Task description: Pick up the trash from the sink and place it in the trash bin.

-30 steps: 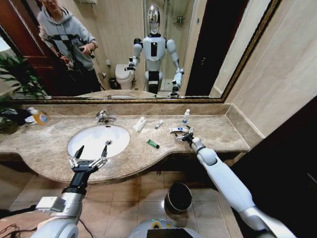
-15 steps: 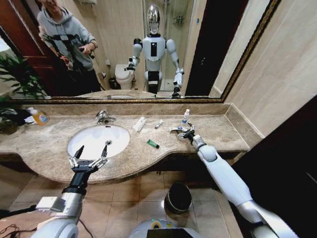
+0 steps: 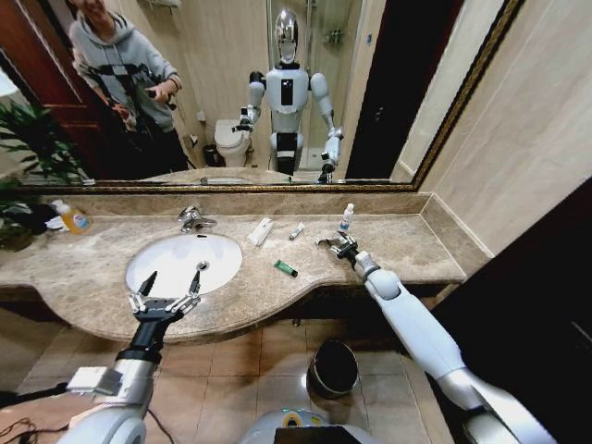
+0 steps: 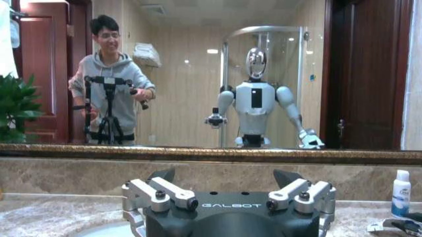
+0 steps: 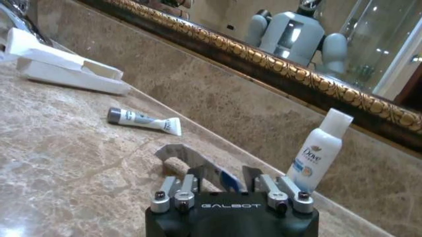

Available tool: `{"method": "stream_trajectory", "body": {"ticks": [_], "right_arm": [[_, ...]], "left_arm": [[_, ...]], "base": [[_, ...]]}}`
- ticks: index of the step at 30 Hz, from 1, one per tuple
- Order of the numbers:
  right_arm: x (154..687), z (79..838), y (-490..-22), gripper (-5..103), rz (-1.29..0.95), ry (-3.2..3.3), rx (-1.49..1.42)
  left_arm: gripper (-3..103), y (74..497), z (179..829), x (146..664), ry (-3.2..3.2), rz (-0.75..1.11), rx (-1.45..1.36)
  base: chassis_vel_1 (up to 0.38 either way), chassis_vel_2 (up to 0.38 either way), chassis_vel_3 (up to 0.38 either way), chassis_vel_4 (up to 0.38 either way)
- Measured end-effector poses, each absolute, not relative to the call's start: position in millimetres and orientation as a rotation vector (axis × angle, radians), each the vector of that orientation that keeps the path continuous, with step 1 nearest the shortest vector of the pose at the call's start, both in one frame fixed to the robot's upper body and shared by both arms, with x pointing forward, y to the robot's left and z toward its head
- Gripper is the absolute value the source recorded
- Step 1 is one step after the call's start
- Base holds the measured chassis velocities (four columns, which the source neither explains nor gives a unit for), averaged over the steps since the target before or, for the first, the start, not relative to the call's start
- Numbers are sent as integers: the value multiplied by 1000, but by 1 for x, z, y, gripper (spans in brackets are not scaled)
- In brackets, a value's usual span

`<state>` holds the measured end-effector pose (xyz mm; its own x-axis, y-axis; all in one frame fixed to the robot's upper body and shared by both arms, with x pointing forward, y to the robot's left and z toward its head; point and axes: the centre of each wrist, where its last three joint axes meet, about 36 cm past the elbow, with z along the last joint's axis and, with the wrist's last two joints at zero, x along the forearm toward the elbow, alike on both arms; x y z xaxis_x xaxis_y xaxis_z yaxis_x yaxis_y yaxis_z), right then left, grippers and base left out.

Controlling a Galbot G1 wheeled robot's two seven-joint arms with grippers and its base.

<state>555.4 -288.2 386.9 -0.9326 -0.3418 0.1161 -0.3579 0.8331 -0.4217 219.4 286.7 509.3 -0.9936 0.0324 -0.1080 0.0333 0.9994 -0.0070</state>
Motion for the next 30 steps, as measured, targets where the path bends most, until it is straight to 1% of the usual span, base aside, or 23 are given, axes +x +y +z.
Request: {"method": "stream_trajectory", "body": {"ticks": [1, 2, 3, 5, 6, 9, 10, 11, 12, 16, 21, 26, 28, 30], "right_arm": [[555, 387, -288, 40, 695, -2973, 568], [555, 386, -288, 34, 694, -2970, 573], [554, 385, -288, 34, 695, -2965, 577], [552, 382, -288, 24, 698, -2955, 586], [552, 382, -288, 24, 698, -2955, 586], [550, 381, -289, 8, 700, -2947, 590], [550, 381, -289, 8, 700, -2947, 590], [550, 381, -289, 3, 696, -2950, 587], [550, 382, -290, 1, 691, -2955, 578], [549, 386, -294, 0, 679, -2975, 550], [538, 398, -310, 0, 732, -3034, 513], [519, 408, -324, 0, 727, -3067, 484], [502, 417, -336, 0, 691, -3087, 458], [497, 421, -340, 0, 678, -3094, 449]], "left_arm": [[100, 287, 509, 219, 3033, -13, 50], [100, 287, 509, 219, 3033, -13, 50], [100, 287, 509, 219, 3033, -13, 50], [100, 287, 509, 219, 3033, -13, 50], [100, 287, 509, 219, 3033, -13, 50], [100, 287, 509, 219, 3033, -13, 50], [100, 287, 509, 219, 3033, -13, 50], [100, 287, 509, 219, 3033, -13, 50], [100, 287, 509, 219, 3033, -13, 50], [100, 287, 509, 219, 3033, -13, 50], [100, 287, 509, 219, 3033, -13, 50], [100, 287, 509, 219, 3033, -13, 50], [100, 287, 509, 219, 3033, -13, 50], [100, 287, 509, 219, 3033, -13, 50]], "base": [[0, 0, 0, 0], [0, 0, 0, 0], [0, 0, 0, 0], [0, 0, 0, 0], [0, 0, 0, 0], [0, 0, 0, 0], [0, 0, 0, 0], [0, 0, 0, 0], [0, 0, 0, 0], [0, 0, 0, 0], [0, 0, 0, 0], [0, 0, 0, 0], [0, 0, 0, 0], [0, 0, 0, 0]]}}
